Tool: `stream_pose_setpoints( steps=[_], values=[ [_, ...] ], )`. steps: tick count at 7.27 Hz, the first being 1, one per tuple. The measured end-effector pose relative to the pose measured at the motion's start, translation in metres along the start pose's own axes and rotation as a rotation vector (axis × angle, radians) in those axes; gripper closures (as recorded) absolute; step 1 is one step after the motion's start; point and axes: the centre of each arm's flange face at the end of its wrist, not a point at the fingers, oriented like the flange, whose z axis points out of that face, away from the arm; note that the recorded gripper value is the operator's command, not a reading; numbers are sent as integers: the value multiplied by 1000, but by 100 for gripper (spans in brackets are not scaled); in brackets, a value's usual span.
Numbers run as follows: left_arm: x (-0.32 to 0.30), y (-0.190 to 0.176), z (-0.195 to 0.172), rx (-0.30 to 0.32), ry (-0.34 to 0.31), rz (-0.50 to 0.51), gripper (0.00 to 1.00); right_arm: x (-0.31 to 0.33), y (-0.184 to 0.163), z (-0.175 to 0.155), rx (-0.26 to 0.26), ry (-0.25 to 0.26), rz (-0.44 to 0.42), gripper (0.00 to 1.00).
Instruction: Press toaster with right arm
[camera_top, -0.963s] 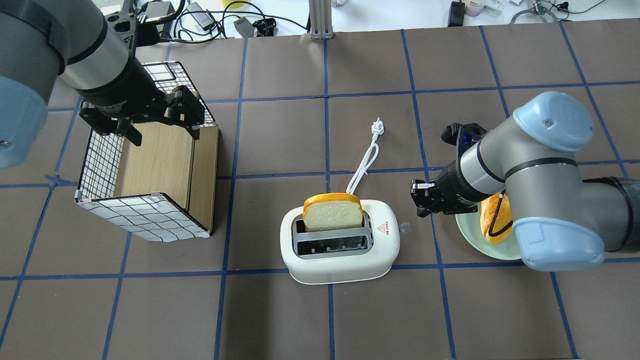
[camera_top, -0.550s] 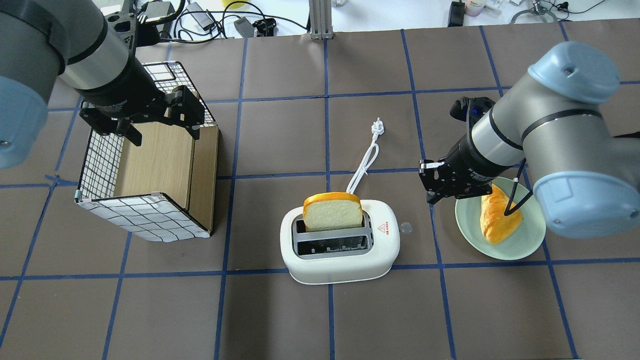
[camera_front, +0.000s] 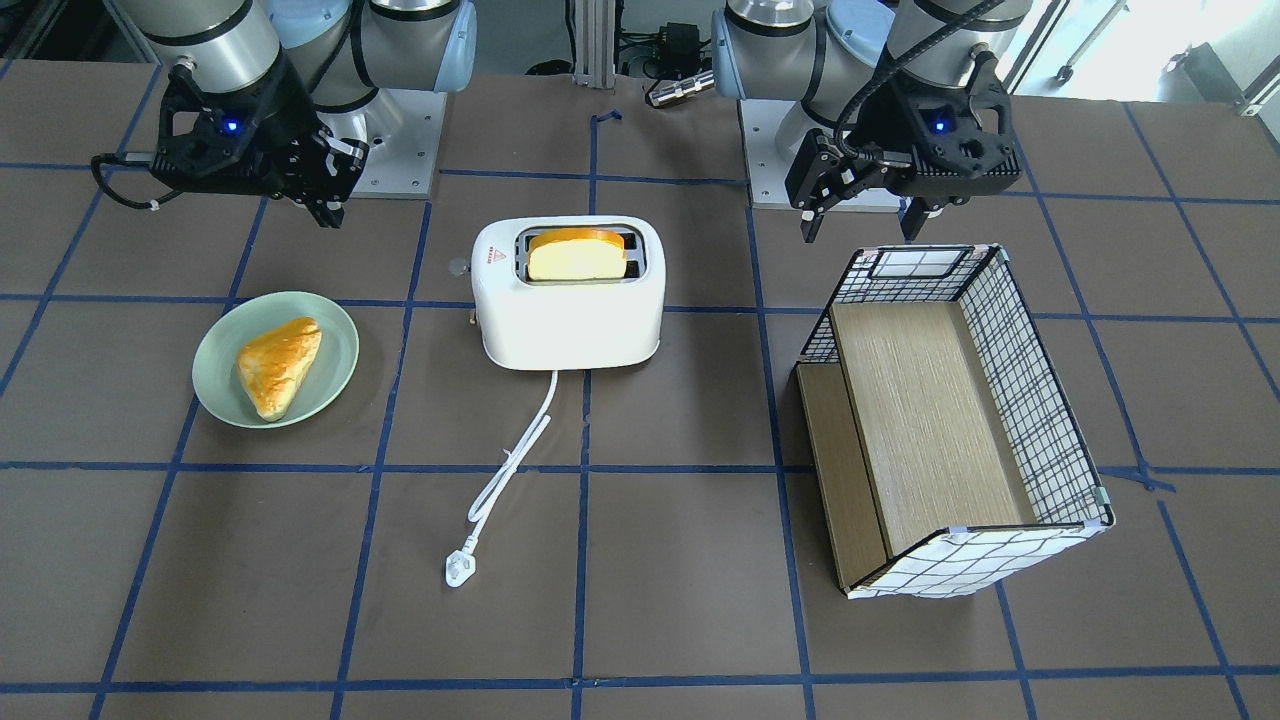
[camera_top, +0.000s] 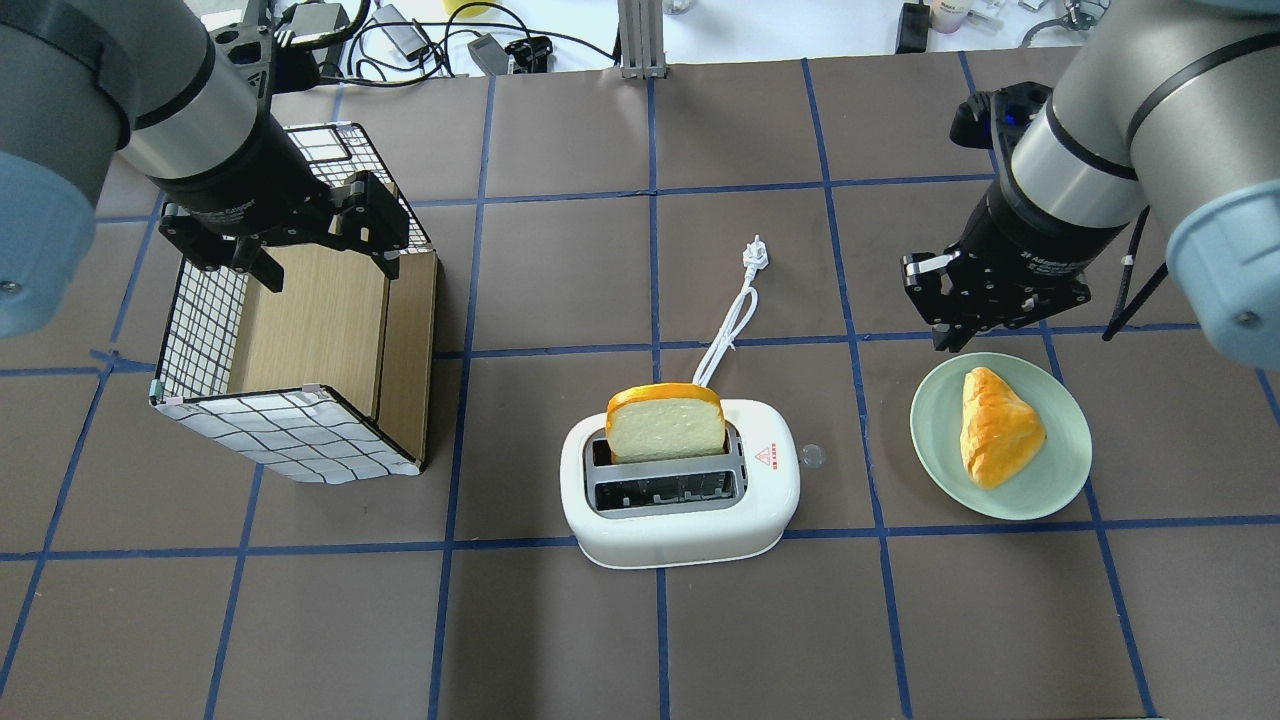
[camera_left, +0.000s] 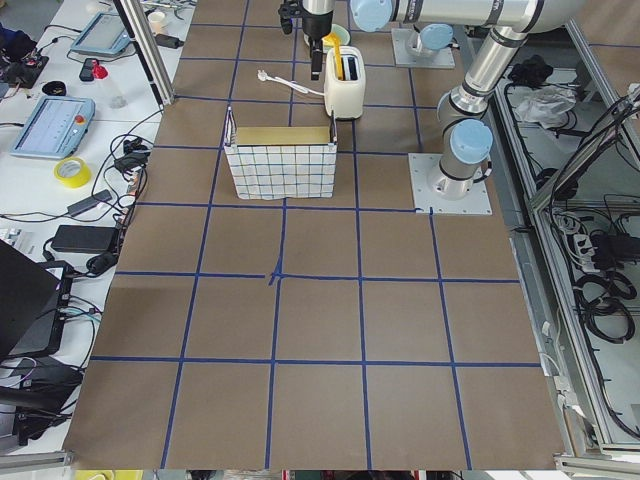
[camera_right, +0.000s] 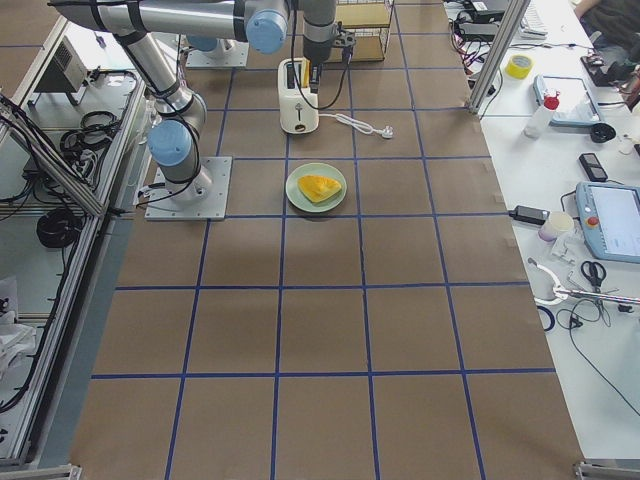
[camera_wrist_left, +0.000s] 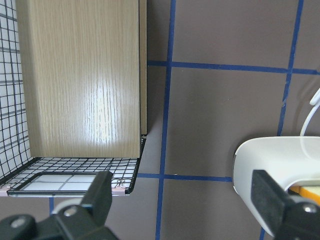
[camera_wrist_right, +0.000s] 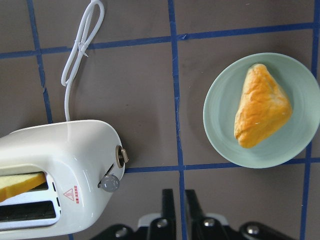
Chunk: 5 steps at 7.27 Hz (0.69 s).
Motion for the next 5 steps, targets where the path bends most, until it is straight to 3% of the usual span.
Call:
stream_pose_setpoints(
  steps=[2, 5],
  values=[
    [0, 0, 0, 0, 0, 0, 0, 0, -10, -28, 39, 29, -63, 16],
    [0, 0, 0, 0, 0, 0, 0, -6, -57, -61, 84, 46, -125, 2]
  ],
)
